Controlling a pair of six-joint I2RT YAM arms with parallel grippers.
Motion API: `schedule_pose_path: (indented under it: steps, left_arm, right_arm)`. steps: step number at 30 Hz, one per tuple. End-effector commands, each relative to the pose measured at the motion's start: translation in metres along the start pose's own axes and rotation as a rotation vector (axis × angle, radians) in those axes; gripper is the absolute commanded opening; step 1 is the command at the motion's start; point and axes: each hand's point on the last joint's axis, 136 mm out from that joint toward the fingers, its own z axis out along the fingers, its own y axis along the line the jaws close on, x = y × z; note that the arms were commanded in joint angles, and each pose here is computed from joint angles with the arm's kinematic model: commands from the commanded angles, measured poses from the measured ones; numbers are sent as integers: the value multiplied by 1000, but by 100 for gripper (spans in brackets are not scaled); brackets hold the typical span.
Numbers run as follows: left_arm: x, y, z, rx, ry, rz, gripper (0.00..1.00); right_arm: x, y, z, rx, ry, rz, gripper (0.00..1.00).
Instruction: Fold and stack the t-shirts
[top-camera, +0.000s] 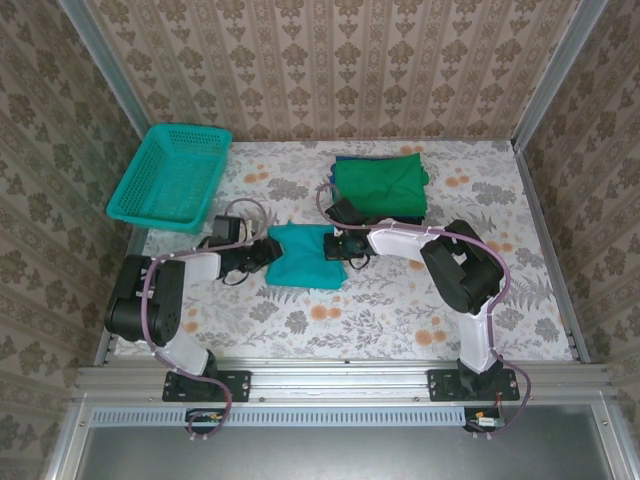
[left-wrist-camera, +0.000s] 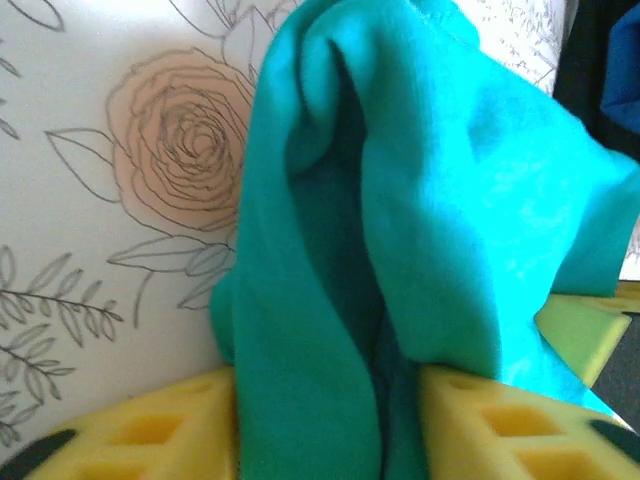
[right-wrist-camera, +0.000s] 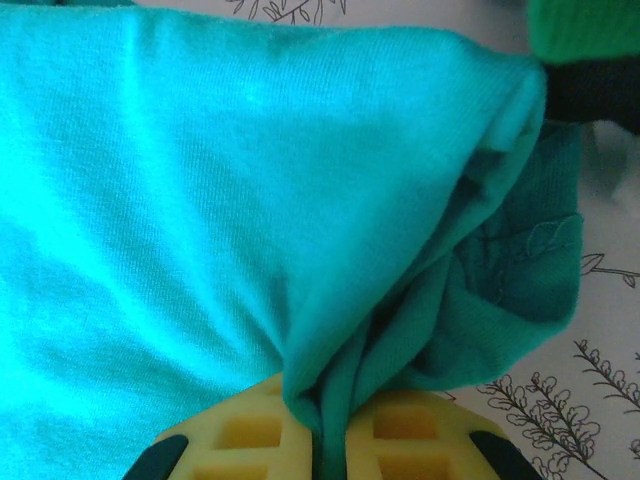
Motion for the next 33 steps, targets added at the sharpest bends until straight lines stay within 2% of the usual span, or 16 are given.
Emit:
schedule_pose_path:
  steps: [1,3,6,10,13,17,20,22,24,25,30,33]
  left_arm:
    - [3,22,-22,-42,-46,-81,45]
    - [0,27,-34,-78,-54,-77,47]
    - [-3,14,-39,-37,-69,-63,50]
    - [-6,-6,-39,16,-97,-33,64]
    - [0,-15,-28,5,-57,23,77]
    - [5,-5,-9,-17,13,23,81]
    - [5,0,6,-6,52,18,71]
    - [4,-5,14,33,70,9,54]
    - [3,-10,15,58,71,10,45]
    - [2,-16,14,74,73,22,39]
    - [3,-39,1,141,94,75,21]
    - [0,-55,-14,179,78,101,6]
  right_arm:
    - [13,-12,2,29,36,14,0]
    - [13,-13,2,28,36,12,0]
    - [13,-12,5,27,43,9,0]
    - [13,-12,9,22,43,20,0]
    - [13,-10,11,14,47,23,0]
    - [12,-10,9,14,44,19,0]
    - [11,-8,6,3,38,19,0]
    - [11,-4,4,-13,37,20,0]
    - [9,-1,-1,-29,31,22,0]
    - [7,3,-5,-45,24,23,0]
    - [-8,16,-29,-84,-23,2,0]
    - [-17,23,-48,-104,-59,-9,0]
